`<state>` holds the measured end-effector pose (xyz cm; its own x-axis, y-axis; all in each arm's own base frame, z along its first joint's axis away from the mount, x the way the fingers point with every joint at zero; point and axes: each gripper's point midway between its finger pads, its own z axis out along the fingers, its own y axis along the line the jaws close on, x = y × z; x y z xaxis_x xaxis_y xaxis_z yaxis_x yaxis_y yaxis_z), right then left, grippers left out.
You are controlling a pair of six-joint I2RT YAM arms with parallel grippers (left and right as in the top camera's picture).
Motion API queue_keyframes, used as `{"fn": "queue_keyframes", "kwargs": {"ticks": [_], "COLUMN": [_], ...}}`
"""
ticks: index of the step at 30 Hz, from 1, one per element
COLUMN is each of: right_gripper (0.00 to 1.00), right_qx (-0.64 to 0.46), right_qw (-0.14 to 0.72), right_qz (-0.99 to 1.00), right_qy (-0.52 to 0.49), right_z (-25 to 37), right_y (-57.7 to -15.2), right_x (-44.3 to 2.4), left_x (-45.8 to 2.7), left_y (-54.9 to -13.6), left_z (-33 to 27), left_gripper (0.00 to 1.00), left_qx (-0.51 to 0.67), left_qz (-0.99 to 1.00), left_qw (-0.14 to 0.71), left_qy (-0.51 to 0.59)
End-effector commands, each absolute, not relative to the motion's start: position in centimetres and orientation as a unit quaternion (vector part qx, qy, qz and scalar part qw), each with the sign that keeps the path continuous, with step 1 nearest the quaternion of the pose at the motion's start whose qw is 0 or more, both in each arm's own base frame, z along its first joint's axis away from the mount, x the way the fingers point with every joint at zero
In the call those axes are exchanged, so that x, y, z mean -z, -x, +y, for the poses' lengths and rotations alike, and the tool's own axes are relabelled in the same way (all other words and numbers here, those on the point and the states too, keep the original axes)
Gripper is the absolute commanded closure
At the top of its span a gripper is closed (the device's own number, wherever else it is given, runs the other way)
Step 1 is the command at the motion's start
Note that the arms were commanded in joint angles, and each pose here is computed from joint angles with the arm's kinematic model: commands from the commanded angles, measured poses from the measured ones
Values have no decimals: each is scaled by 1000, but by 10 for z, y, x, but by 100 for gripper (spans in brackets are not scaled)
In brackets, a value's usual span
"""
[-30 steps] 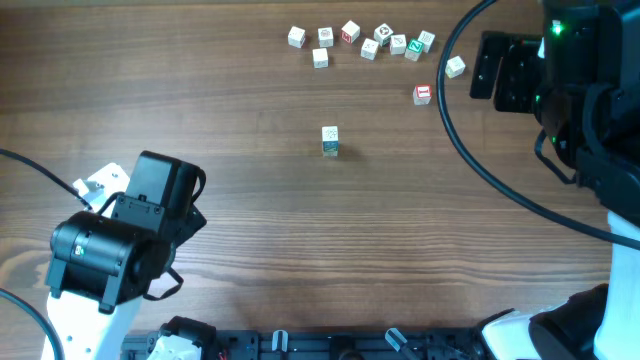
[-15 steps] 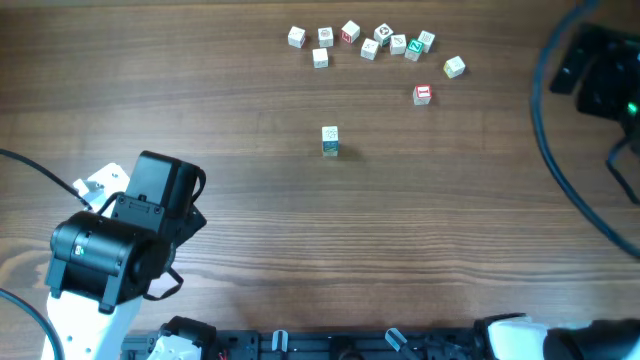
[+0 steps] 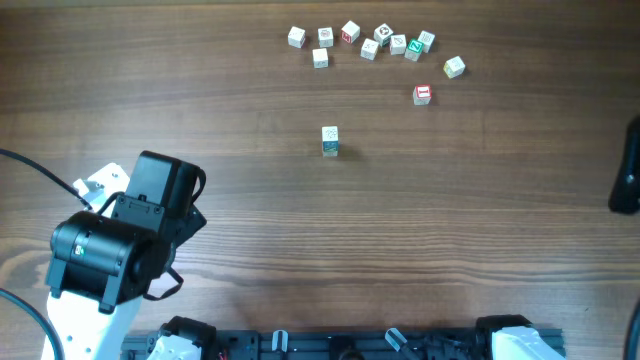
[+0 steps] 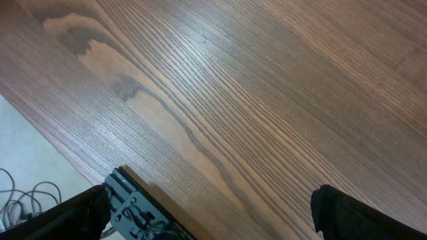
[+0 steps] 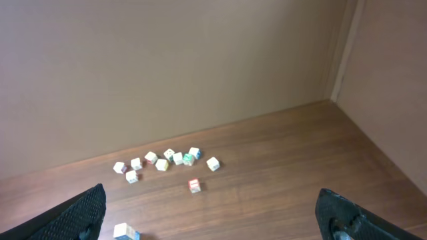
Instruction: Form a tower
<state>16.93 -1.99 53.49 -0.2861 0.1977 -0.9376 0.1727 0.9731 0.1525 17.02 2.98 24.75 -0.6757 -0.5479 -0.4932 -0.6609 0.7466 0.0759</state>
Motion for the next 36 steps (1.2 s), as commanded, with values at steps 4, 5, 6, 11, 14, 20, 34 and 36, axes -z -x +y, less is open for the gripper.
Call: {"fn": "queue_keyframes", "kwargs": {"ticks": [4,5,6,11,14,20,34,36], "right_gripper": [0,0,0,0,0,0,0,0], "right_qx": [-29,-27,-28,-55,-73,-116,-170,-188], "right_qw": [596,606,619,702,740,790,659,656], "right_qz": [795,787,776,704,665,591,680,687], "right_qy": [-114,-116,-116,-93,-72,-117,-272,-251], "right_z": [-15,-16,-16,-8,-1,-9,-30,-20], "right_y": [-155,-150,-144,-133,-142,-173,-240,-242], "right_x": [-534,-535,-536,-512,-466,-366,-171,-171], "left_x": [-248,-248,-248,-248,-248,-248,-248,-248], "left_y": [-170,-170,-170,-170,-170,-170,-170,-170], "left_z": [31,31,31,31,31,31,31,31], "left_gripper": [0,0,0,0,0,0,0,0], "left_qx": [-123,-123,-123,-123,-123,-123,-123,-123], "left_qz": [902,902,902,902,902,902,902,902], "left_qw": [229,229,229,229,229,229,229,229], "left_qy": [345,345,345,345,345,345,345,345]}}
